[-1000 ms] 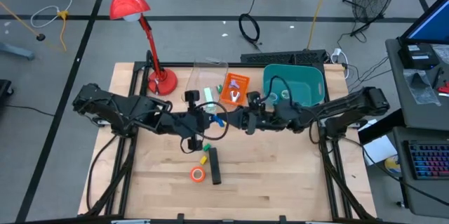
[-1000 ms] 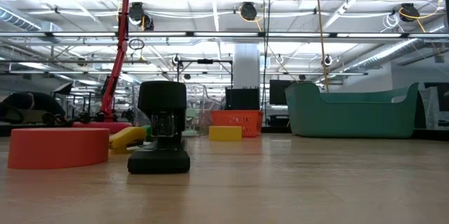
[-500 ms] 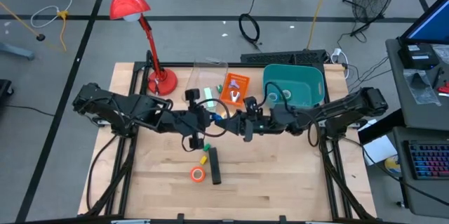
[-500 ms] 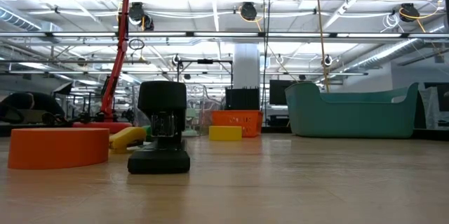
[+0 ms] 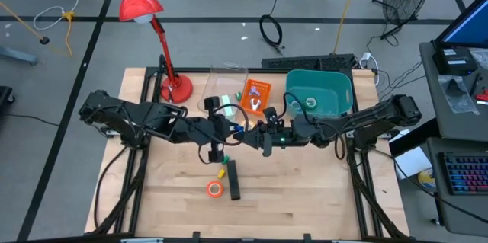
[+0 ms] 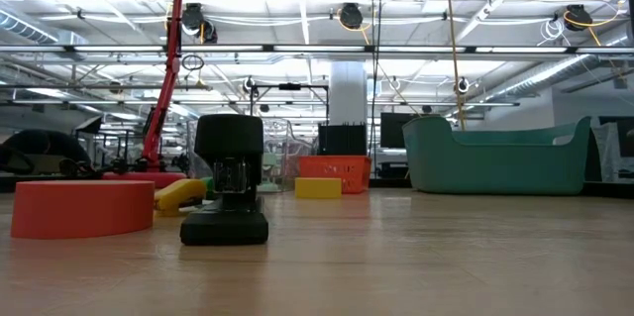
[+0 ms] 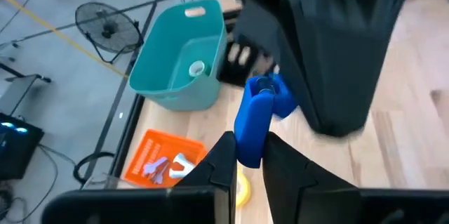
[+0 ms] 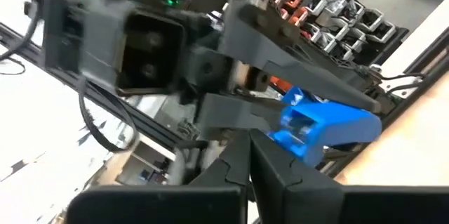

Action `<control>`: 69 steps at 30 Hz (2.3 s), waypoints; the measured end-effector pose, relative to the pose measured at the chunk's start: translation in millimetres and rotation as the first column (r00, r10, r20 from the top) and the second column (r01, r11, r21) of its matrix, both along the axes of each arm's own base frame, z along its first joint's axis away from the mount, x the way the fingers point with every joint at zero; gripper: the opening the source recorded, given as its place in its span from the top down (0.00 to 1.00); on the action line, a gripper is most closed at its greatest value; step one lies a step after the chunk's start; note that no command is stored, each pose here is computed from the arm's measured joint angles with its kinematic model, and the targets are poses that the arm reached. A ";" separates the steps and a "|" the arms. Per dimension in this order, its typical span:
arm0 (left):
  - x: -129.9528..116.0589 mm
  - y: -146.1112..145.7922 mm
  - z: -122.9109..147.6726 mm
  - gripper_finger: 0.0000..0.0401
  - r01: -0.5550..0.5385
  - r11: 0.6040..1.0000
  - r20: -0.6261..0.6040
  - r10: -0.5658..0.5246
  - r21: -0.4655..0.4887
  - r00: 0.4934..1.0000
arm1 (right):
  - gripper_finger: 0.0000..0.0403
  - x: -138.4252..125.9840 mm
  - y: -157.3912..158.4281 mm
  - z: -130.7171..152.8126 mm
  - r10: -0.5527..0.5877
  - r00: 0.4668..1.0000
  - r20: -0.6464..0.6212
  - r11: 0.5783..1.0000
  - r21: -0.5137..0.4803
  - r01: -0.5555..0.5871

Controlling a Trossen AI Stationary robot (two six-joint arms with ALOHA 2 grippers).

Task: Pick and place Stapler, Stapler remover, tape
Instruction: Put the blue stapler into the transparent bin

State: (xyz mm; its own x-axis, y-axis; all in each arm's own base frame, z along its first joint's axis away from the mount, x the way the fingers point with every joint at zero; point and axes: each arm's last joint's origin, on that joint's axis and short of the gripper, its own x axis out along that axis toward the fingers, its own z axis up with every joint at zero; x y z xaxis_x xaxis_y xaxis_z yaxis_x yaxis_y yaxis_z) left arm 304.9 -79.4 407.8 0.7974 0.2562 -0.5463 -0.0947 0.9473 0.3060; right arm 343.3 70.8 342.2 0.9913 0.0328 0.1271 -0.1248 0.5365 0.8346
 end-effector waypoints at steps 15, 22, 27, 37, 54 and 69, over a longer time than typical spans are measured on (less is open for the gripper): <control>-3.3 18.7 11.3 0.89 -0.037 0.999 0.047 0.035 0.039 0.998 | 1.00 -0.6 5.9 -6.2 0.016 0.998 -0.063 1.000 -0.008 -0.016; 2.8 65.5 -0.4 0.87 -0.141 0.981 -0.079 0.153 0.132 0.985 | 1.00 -7.8 30.0 -4.6 0.078 0.995 -0.054 0.997 0.003 -0.078; 5.0 106.6 -4.9 0.89 -0.230 0.963 -0.119 0.247 0.140 0.962 | 1.00 -19.9 47.0 2.7 0.095 0.995 -0.040 0.995 0.003 -0.095; 20.4 180.9 -56.8 0.88 -0.337 0.931 -0.396 0.364 0.139 0.843 | 1.00 -73.0 66.6 23.8 0.019 0.988 -0.156 0.997 -0.075 -0.031; 50.5 265.6 -171.0 0.89 -0.625 0.762 -0.638 0.398 -0.170 0.659 | 1.00 -143.5 72.7 50.5 -0.002 0.982 -0.187 0.973 -0.229 -0.041; 41.4 311.9 -181.3 0.89 -0.730 0.594 -0.567 0.491 -0.337 0.661 | 1.00 -150.0 69.2 50.3 -0.051 0.977 -0.205 0.964 -0.266 -0.005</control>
